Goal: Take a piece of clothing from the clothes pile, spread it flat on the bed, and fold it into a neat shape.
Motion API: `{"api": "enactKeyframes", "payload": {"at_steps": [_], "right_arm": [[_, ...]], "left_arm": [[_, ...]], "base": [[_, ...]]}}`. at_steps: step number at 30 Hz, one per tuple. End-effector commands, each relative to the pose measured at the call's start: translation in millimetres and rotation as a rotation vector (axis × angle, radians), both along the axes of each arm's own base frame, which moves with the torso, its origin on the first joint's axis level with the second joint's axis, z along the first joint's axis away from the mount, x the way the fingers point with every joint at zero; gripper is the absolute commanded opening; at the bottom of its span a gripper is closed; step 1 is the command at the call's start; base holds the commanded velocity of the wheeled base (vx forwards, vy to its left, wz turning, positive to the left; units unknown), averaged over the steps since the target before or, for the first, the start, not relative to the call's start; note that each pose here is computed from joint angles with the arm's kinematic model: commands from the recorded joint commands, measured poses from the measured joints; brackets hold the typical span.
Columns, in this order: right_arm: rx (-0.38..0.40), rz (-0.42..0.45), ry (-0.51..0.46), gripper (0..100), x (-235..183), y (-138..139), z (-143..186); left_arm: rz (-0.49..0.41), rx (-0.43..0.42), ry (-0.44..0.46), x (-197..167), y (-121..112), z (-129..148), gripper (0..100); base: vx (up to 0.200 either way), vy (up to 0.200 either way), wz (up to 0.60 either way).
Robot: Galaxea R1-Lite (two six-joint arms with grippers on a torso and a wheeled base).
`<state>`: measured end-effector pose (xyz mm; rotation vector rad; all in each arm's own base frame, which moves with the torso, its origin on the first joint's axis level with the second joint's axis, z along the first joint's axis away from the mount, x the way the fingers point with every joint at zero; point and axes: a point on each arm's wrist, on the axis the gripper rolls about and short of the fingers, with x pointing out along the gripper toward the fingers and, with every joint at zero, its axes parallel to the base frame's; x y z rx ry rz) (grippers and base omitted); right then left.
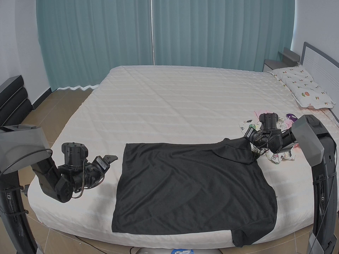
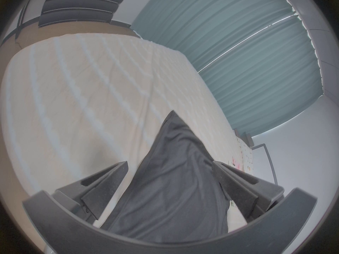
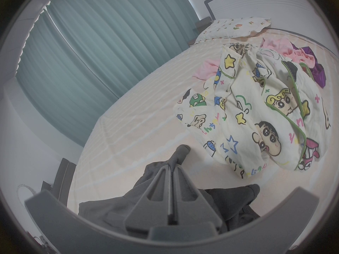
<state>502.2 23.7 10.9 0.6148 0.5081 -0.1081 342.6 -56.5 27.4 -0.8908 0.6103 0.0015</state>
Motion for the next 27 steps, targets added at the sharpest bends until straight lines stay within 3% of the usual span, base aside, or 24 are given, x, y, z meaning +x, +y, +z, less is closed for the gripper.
{"api": "enactKeyframes", "payload": {"at_steps": [1, 5, 9, 10, 27], "right_arm": [[-0.001, 0.026, -0.027, 0, -9, 15, 2], [-0.002, 0.04, -0.025, 0, -16, 22, 7], [-0.001, 0.044, -0.033, 0, -18, 23, 10], [-0.002, 0.047, -0.033, 0, -21, 25, 10], [-0.002, 0.047, -0.027, 0, -21, 25, 6]], "left_arm": [[0.003, 0.02, -0.009, 70, -5, 5, 100], [-0.003, 0.03, 0.014, 104, -11, -9, 100], [-0.012, 0.042, 0.019, 112, -13, -16, 100], [-0.028, 0.073, 0.025, 122, -14, -30, 100], [-0.075, 0.122, 0.029, 150, -27, -60, 100]], "base": [[0.0, 0.0, 0.0], [0.0, 0.0, 0.0], [0.0, 0.0, 0.0], [0.0, 0.0, 0.0], [0.0, 0.0, 0.0]]}}
